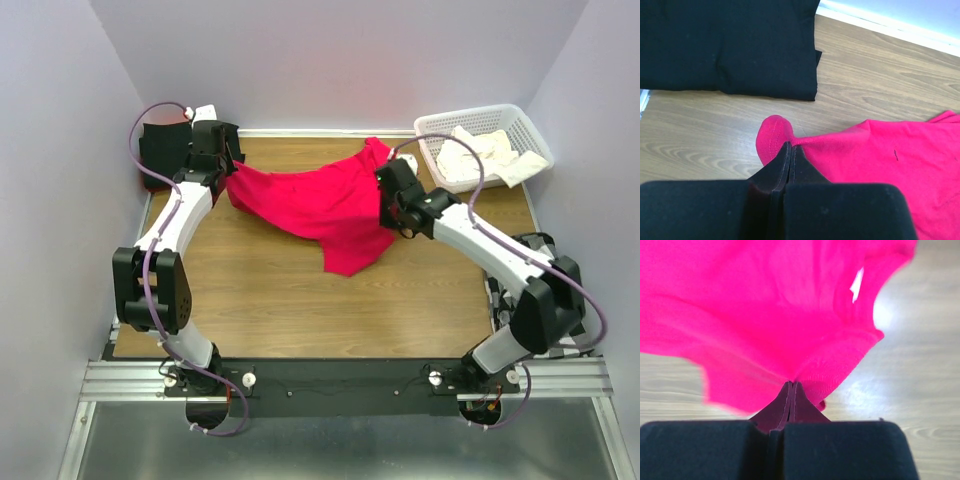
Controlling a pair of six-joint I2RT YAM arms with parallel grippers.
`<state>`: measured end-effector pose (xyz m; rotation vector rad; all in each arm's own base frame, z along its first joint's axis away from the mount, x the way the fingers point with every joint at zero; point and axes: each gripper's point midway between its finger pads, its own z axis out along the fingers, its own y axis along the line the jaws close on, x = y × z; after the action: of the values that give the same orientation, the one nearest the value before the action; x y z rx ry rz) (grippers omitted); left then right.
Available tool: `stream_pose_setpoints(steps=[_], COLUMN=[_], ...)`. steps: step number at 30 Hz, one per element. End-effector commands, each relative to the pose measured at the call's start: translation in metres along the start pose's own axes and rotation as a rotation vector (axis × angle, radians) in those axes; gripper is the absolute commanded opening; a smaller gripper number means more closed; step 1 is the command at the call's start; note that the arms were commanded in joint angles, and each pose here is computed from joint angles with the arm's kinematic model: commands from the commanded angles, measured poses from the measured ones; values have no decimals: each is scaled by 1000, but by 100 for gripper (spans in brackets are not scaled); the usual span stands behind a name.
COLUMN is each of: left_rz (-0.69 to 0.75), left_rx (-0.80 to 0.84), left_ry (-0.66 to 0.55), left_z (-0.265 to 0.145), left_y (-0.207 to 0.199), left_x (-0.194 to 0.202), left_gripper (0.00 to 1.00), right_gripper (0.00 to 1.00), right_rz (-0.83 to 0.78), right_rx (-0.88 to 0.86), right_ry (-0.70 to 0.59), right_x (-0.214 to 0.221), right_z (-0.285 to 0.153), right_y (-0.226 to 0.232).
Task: Fold and stack the t-shirts
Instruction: Flatten out the tshirt
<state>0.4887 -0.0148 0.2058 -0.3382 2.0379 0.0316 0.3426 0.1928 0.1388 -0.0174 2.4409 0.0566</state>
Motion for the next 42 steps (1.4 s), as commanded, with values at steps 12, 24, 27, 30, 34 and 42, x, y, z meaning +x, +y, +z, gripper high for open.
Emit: stream_pose_setpoints(steps=[12, 24, 27, 30, 34, 42], left_rz=[-31, -22, -32, -32, -25, 1], left_rx=[-10, -36, -32, -27, 8, 51], left_ry=[-139, -206, -250, -298, -322, -93], left_z=[-31, -95, -119, -140, -148, -65], left_y=[0, 18, 23, 26, 19, -4], left_x=[-70, -97, -107, -122, -135, -70], left_gripper=[0, 0, 0, 0, 0, 0], right_gripper=[1, 1, 1, 1, 1, 1], right_rz=[-50, 0, 25, 35, 20, 51], right_rx=[47, -95, -123, -98, 14, 168], right_ry=[-278, -442, -488, -528, -537, -313], right_x=[-93, -93, -100, -112, -126, -105], right_z=[-40, -138, -167, -186, -176, -53], right_y=[-5, -32, -38, -47, -56, -59])
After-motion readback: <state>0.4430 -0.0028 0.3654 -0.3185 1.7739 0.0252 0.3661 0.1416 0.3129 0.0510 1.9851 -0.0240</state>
